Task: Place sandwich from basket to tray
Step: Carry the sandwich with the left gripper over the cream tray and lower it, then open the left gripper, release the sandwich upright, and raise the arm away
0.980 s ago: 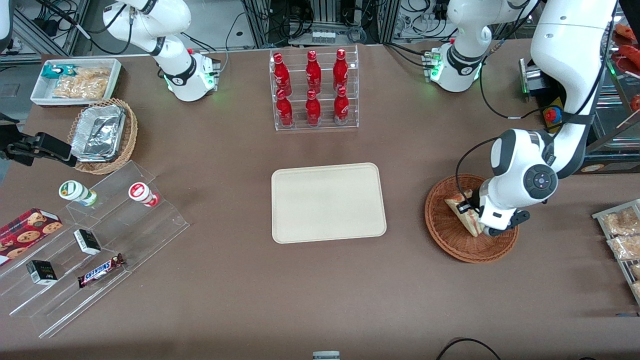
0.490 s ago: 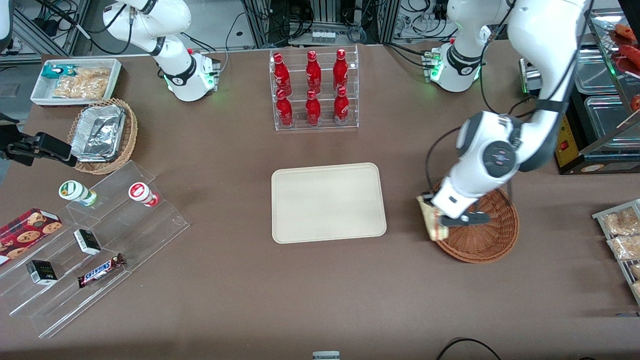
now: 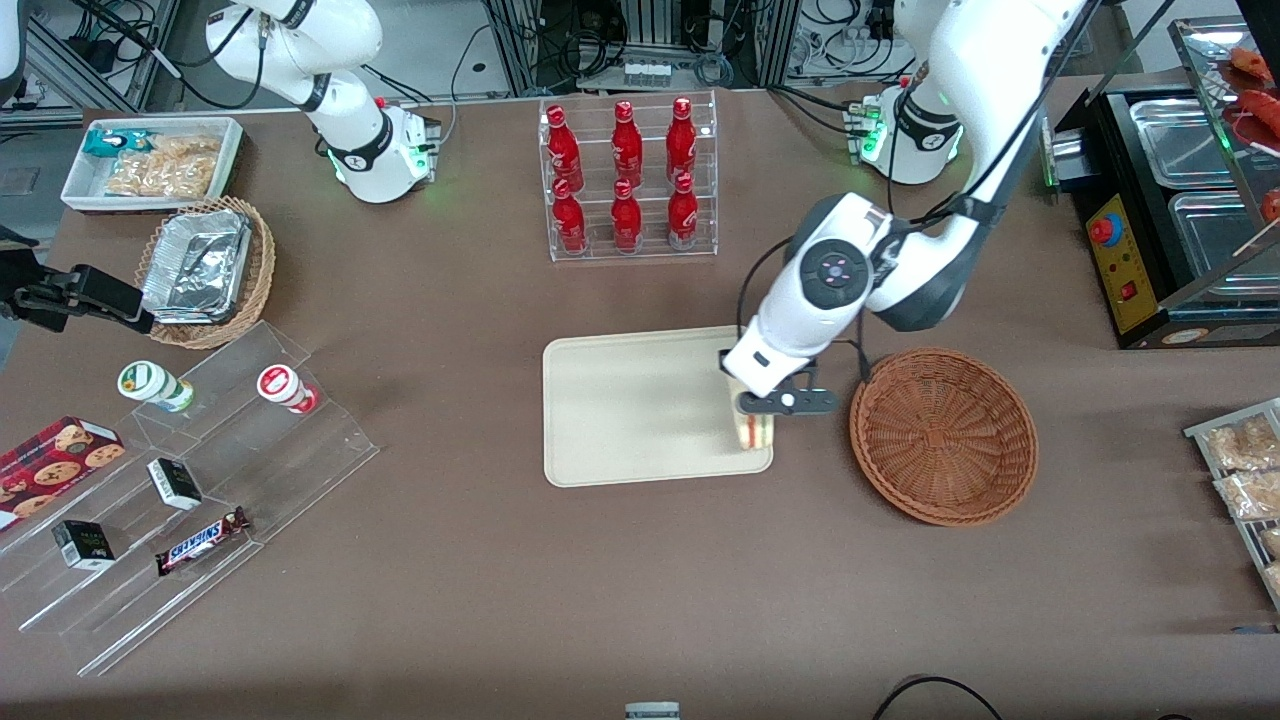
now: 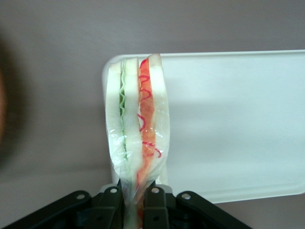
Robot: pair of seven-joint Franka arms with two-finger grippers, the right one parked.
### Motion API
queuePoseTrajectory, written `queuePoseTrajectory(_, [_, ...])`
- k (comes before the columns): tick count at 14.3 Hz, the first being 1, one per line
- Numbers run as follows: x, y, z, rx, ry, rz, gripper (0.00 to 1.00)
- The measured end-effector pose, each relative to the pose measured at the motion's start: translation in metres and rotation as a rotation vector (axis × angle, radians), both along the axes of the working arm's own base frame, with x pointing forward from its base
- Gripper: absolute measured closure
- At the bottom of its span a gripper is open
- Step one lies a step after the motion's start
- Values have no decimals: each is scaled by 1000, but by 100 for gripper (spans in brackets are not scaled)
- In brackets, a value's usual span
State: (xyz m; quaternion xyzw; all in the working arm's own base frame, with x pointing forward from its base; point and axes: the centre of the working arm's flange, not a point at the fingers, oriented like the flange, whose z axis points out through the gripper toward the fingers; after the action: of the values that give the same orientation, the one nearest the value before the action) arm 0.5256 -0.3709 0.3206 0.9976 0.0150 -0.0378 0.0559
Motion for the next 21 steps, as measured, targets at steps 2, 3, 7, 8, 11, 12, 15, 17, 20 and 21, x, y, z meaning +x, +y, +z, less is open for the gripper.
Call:
queuePoseTrajectory(2, [-6, -32, -15, -3, 13, -15, 85])
queuePoseTrajectory(3, [-9, -45, -26, 1, 18, -26, 85])
queuePoseTrajectory(7, [-13, -83, -59, -9, 44, -46, 82])
queuePoseTrajectory(8, [-15, -89, -65, -11, 49, -52, 81])
queuePoseTrajectory(11, [-20, -101, -74, -2, 46, -77, 63])
queuePoseTrajectory(12, [-20, -103, -74, 1, 41, -76, 52])
queuePoseTrajectory(15, [-14, -103, -68, 4, 25, -35, 23])
queuePoseTrajectory(17, [5, -95, -57, -1, -6, 0, 3])
queuePoseTrajectory(20, [45, -66, -23, 19, -67, 66, 0])
queuePoseTrajectory(21, [57, -51, -4, 43, -80, 90, 0])
